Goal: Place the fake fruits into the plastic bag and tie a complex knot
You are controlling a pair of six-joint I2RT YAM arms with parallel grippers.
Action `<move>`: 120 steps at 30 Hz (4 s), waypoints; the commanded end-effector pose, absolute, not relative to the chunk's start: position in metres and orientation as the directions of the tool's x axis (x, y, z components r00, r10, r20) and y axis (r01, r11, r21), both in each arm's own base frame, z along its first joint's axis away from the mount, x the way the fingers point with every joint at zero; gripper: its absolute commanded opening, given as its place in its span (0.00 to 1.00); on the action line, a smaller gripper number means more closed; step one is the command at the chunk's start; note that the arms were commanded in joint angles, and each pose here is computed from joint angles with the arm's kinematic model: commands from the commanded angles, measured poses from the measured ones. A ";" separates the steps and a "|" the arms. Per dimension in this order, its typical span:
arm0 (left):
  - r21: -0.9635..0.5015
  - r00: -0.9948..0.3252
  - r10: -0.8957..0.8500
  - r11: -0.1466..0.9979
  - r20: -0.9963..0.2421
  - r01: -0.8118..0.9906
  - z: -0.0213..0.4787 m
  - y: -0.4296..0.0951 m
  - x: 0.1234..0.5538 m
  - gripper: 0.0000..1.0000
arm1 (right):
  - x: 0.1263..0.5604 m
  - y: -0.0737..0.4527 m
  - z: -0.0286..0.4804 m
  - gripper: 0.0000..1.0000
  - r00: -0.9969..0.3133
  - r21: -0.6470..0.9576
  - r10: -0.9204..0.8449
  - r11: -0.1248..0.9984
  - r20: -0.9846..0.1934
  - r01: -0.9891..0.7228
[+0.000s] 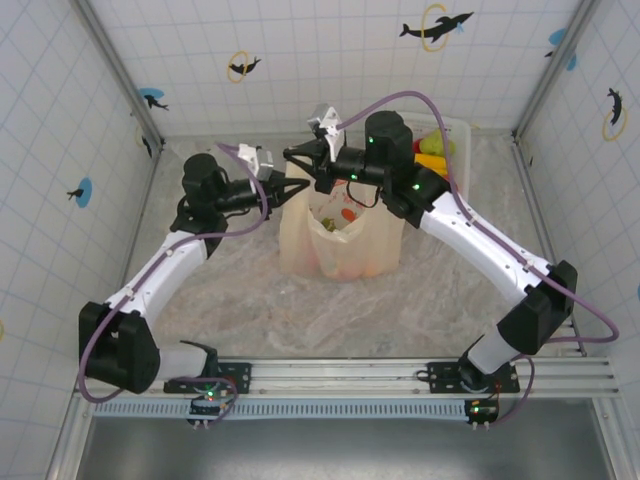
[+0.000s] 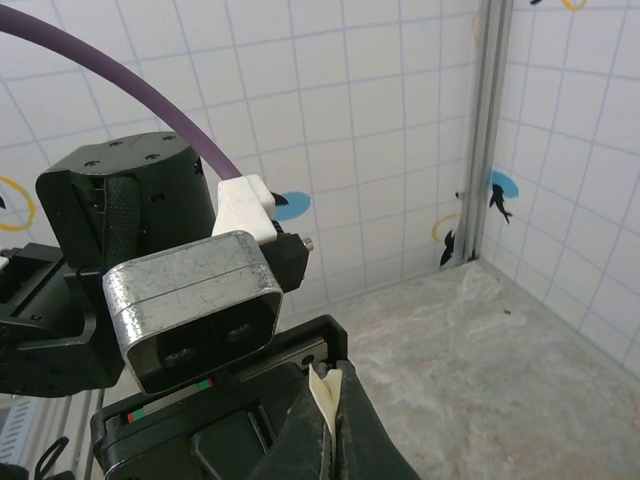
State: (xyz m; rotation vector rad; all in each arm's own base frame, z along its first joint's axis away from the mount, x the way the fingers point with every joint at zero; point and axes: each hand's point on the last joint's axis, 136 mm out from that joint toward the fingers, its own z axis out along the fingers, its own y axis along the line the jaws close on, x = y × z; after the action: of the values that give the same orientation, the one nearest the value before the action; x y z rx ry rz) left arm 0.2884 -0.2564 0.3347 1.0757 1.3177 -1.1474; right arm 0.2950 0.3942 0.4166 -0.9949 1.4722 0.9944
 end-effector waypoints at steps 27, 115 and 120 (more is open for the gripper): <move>-0.158 -0.165 0.041 0.132 -0.985 0.979 0.288 -0.258 0.282 0.00 | 0.281 0.362 0.525 0.27 0.077 -0.028 0.139 0.327 -0.987 -0.945; 0.276 0.273 0.053 0.306 -0.961 0.911 0.460 -0.353 0.260 0.75 | 0.271 0.243 0.350 0.12 0.004 -0.013 -0.026 0.355 -1.000 -0.935; 0.257 0.255 0.040 0.233 -0.966 0.938 0.453 -0.352 0.266 0.77 | 0.269 0.243 0.350 0.12 0.011 -0.018 -0.023 0.347 -1.000 -0.938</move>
State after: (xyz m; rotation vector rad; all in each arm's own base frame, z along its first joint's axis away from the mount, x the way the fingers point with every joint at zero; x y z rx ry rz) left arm 0.2675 -0.3512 0.4412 1.1217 1.1920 -0.7865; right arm 0.2747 0.2428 0.3428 -0.9445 1.4011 0.9259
